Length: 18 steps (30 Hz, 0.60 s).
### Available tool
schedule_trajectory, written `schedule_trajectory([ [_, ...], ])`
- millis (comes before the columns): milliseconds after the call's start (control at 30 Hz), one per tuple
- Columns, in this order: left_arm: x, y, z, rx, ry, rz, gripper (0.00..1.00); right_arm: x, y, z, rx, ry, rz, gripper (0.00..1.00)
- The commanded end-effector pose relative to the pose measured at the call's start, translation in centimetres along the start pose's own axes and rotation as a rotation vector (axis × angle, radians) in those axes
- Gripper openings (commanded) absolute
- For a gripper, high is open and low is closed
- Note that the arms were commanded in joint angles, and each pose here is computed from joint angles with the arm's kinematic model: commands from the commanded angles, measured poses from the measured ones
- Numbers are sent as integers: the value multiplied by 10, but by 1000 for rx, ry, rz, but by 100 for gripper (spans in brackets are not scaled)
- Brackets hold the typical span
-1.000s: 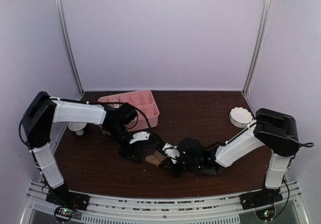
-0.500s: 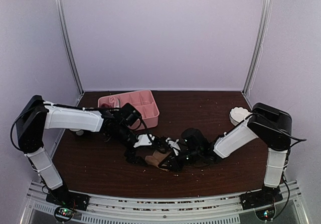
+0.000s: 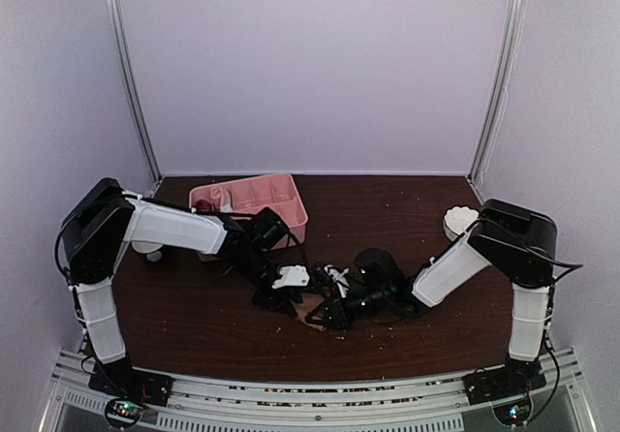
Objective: Roll the socks
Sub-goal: Roll the sock at the center of the board.
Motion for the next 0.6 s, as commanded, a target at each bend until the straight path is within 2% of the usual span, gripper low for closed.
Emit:
schedule_trajectory([
  [0, 4, -7, 2, 27, 3, -25, 27, -36, 11, -100, 313, -251, -174, 0],
  [133, 4, -15, -4, 72, 42, -77, 19, -34, 15, -97, 289, -236, -188, 3],
  [300, 0, -21, -12, 117, 86, -136, 19, -33, 18, -95, 270, -239, -189, 4],
  [400, -3, -24, -16, 147, 134, -179, 11, -30, 22, -87, 235, -207, -210, 22],
  [467, -8, -26, -17, 162, 191, -242, 3, -30, 29, -81, 209, -153, -270, 42],
  [567, -14, -28, -17, 182, 270, -320, 0, -23, 44, -69, 140, -70, -337, 51],
])
Point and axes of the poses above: each gripper's point midway between its finger pads, its own y axis back along the fingers, its own x axis along the line the jaws close on, z = x × y, the point moved 5 cm from there along y, back along the fingers, and after that the axes turned 6 degrees about y, right-handed, at the moved point
